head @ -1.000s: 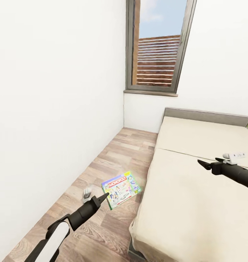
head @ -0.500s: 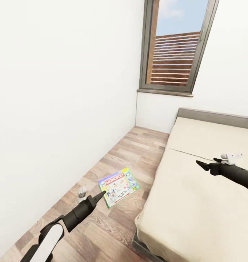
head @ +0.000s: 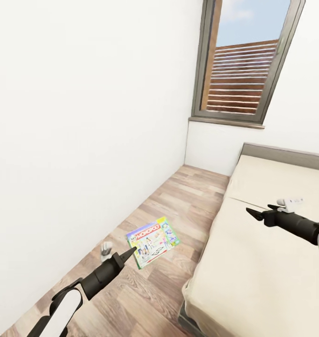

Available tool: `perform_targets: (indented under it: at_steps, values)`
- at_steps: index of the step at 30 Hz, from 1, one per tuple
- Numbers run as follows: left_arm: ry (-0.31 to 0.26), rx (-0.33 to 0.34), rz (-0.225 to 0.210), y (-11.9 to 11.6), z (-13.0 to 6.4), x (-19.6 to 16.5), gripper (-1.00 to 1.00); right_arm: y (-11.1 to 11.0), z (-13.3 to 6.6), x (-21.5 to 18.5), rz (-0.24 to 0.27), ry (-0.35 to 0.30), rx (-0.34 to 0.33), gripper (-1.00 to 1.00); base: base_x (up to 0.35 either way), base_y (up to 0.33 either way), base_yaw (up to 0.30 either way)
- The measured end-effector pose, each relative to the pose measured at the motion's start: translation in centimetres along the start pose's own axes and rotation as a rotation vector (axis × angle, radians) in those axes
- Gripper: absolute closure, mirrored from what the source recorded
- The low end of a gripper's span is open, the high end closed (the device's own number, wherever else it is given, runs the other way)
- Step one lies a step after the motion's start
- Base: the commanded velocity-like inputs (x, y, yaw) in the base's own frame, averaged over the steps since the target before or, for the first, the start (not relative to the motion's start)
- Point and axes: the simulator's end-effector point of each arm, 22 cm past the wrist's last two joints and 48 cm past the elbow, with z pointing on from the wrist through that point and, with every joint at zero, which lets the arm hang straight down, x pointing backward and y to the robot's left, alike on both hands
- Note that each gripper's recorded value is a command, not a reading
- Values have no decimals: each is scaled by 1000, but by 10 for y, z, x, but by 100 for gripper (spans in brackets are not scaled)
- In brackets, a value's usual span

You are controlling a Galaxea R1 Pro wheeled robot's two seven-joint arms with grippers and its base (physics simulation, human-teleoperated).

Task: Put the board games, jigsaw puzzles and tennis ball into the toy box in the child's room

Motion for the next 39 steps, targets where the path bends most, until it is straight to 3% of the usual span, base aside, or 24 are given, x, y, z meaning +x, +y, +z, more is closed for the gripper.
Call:
perform_targets:
  at_steps: [11, 21, 39]
  values:
    - [-8, 54, 32, -47, -1, -15, 100, 15, -2, -23, 27, -15, -23, -100, 0, 0, 211]
    - [-11, 56, 36, -66, -1, -26, 100, 16, -9, -39, 29, -11, -25, -100, 0, 0, 148]
    - [-10, 45, 33, -91, -2, -40, 100, 17, -18, -71, 27, -10, -25, -100, 0, 0, 288]
